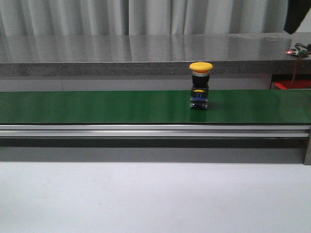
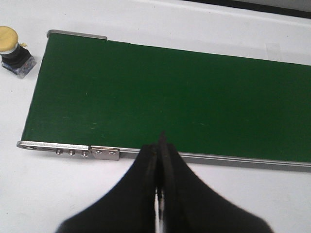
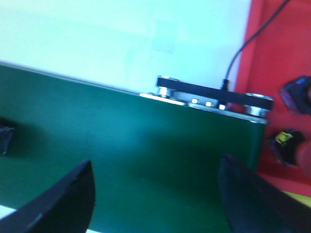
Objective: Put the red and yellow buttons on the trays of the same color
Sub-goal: 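Lower the right gripper and grasp the yellow button at belt end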
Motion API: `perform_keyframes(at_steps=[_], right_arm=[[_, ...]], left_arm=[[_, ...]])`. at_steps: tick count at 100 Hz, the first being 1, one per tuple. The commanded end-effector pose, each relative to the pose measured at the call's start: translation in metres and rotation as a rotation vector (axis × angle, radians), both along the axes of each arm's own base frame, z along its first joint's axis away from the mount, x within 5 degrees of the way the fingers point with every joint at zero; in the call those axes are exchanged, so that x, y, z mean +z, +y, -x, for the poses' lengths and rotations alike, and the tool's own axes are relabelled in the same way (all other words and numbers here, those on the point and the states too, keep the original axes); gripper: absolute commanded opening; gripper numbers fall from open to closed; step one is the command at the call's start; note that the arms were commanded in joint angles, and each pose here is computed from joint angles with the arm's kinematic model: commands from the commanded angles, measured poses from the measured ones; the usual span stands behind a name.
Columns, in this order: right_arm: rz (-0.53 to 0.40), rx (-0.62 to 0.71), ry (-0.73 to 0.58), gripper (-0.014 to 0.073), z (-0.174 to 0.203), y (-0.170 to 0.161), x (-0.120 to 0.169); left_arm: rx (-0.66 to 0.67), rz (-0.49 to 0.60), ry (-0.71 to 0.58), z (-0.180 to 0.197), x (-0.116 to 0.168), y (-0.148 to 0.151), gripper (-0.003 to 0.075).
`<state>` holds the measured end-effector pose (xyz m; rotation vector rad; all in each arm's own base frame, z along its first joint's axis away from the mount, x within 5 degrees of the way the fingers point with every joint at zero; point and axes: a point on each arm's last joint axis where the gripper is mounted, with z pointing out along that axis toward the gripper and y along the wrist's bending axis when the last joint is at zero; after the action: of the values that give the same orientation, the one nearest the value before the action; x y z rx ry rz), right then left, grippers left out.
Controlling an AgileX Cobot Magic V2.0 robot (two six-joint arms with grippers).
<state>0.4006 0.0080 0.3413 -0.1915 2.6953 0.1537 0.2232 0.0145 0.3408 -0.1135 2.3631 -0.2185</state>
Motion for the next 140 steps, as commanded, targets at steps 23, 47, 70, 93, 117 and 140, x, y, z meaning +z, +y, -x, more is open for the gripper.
perform_keyframes(at_steps=[23,47,70,93,117,140], right_arm=[[-0.037,0.181,-0.069,0.0533,0.021,0.066,0.030],[-0.049,0.265,-0.064,0.0533,0.028,0.098,0.029],[-0.082,0.286,-0.023,0.0533,0.022,0.110,0.016],[-0.005,0.282,0.018,0.0533,0.012,0.107,-0.003],[0.131,0.237,0.055,0.0533,0.001,0.097,-0.021],[0.146,0.233,0.114,0.0533,-0.002,0.096,-0.035]], left_arm=[[0.017,0.009,-0.103,0.000,0.017,-0.001,-0.0020],[0.017,0.009,-0.103,0.000,0.017,-0.001,-0.0019],[0.017,0.009,-0.103,0.000,0.017,-0.001,-0.0019],[0.017,0.009,-0.103,0.000,0.017,-0.001,-0.0020],[0.018,0.009,-0.105,0.000,0.017,-0.001,-0.0020],[0.018,0.009,-0.106,0.000,0.017,-0.001,-0.0019]])
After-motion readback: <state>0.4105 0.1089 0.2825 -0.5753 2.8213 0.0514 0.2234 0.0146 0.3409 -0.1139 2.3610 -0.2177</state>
